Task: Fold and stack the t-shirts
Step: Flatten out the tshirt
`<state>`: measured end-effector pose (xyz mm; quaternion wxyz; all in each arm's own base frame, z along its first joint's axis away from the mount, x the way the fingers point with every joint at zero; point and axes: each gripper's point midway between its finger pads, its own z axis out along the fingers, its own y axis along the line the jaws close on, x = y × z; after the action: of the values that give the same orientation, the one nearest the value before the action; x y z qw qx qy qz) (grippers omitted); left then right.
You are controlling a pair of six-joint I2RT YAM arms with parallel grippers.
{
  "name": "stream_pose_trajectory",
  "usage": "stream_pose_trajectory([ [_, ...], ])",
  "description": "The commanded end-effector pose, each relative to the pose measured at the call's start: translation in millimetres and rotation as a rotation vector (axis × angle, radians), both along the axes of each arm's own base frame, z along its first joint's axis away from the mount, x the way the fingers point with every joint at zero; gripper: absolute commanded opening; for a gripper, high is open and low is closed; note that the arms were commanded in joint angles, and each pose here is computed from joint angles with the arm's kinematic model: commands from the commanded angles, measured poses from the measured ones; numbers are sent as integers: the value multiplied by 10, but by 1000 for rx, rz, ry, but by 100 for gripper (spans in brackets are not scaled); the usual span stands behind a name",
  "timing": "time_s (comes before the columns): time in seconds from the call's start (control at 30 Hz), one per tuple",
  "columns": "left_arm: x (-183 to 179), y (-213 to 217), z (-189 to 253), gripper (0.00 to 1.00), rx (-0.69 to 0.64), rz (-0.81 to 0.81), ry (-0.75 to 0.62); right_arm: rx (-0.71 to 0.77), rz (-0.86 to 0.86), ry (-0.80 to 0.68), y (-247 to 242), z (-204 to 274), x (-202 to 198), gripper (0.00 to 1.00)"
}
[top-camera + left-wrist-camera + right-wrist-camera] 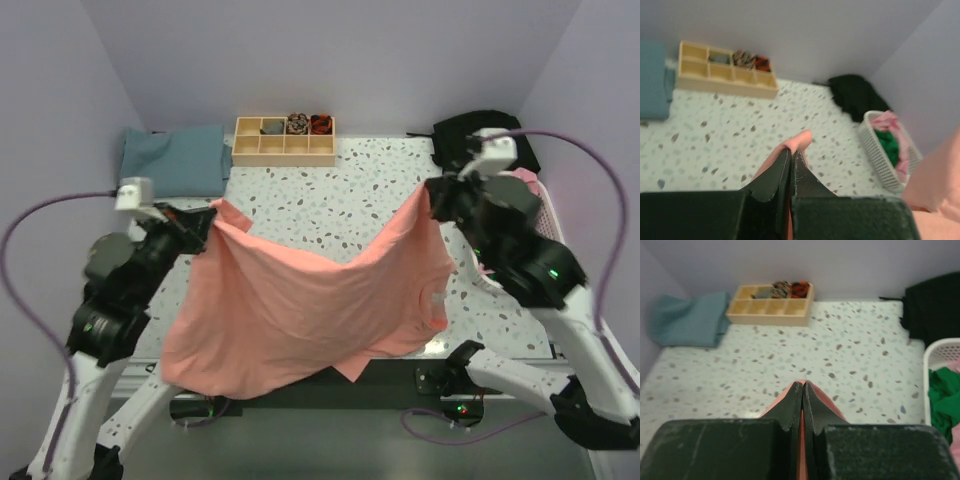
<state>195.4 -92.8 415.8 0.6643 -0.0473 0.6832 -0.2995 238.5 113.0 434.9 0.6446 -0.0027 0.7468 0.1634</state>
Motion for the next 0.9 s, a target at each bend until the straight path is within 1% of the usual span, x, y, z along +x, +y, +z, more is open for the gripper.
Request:
stream_pose_trajectory([
  [0.0,862,131,-881,0,76,225,145,-243,-258,110,3,-718,805,0],
  [0.03,965,138,-1003,0,91,248,173,-262,-271,131,29,-831,909,0],
  [0.07,1074,203,-1059,0,101,303,182,-308,-292,194,44,-1123,1115,0],
  [0.1,1218,194,-1297,0,126,325,239,-292,-292,201,66,-1201,1243,0],
  [0.17,1382,242,-1392,0,145,383,248,-293,-331,246,-38,-1458,1467,0],
  [0.2,1489,236,-1582,0,176,395,285,-301,-331,273,4,-1659,1648,0],
  [0.23,1559,254,-1638,0,191,414,290,-307,-335,297,-16,-1771,1736,0],
  [0.27,1642,285,-1656,0,196,444,283,-296,-357,306,-101,-1774,1863,0],
  [0.3,1749,275,-1804,0,233,452,320,-326,-352,363,-79,-2049,2014,0],
  [0.37,1909,314,-1826,0,255,489,321,-319,-368,379,-141,-2107,2245,0],
  [0.4,2005,303,-2039,0,298,487,371,-334,-357,415,-121,-2322,2374,0],
  [0.43,2101,298,-2043,0,300,496,361,-330,-348,430,-132,-2399,2469,0],
  [0.47,2198,332,-2012,0,302,518,355,-318,-344,413,-116,-2339,2593,0],
  [0.5,2283,324,-2196,0,335,518,396,-331,-335,443,-97,-2531,2704,0],
  [0.53,2343,337,-2240,0,345,520,403,-334,-331,451,-106,-2580,2776,0],
  [0.57,2438,328,-2211,0,349,522,383,-338,-337,423,-104,-2478,2895,0],
  [0.6,2513,325,-2390,0,374,522,413,-348,-340,428,-105,-2542,2970,1],
  [0.63,2588,326,-2409,0,376,525,401,-361,-349,432,-119,-2619,3106,2],
  [0.67,2665,336,-2406,0,385,535,401,-367,-354,438,-129,-2670,3180,6],
  [0.7,2725,353,-2585,0,413,544,436,-382,-360,452,-141,-2727,3217,9],
  [0.73,2778,394,-2618,0,422,558,438,-400,-367,451,-144,-2784,3322,12],
  [0.77,2841,448,-2590,0,428,591,436,-414,-381,448,-173,-2790,3360,18],
  [0.8,2876,483,-2690,0,447,608,451,-424,-386,449,-188,-2799,3384,27],
  [0.83,2913,543,-2684,4,450,633,443,-432,-404,442,-222,-2761,3408,35],
  [0.87,2931,615,-2666,62,469,669,439,-447,-434,443,-282,-2739,3388,81],
])
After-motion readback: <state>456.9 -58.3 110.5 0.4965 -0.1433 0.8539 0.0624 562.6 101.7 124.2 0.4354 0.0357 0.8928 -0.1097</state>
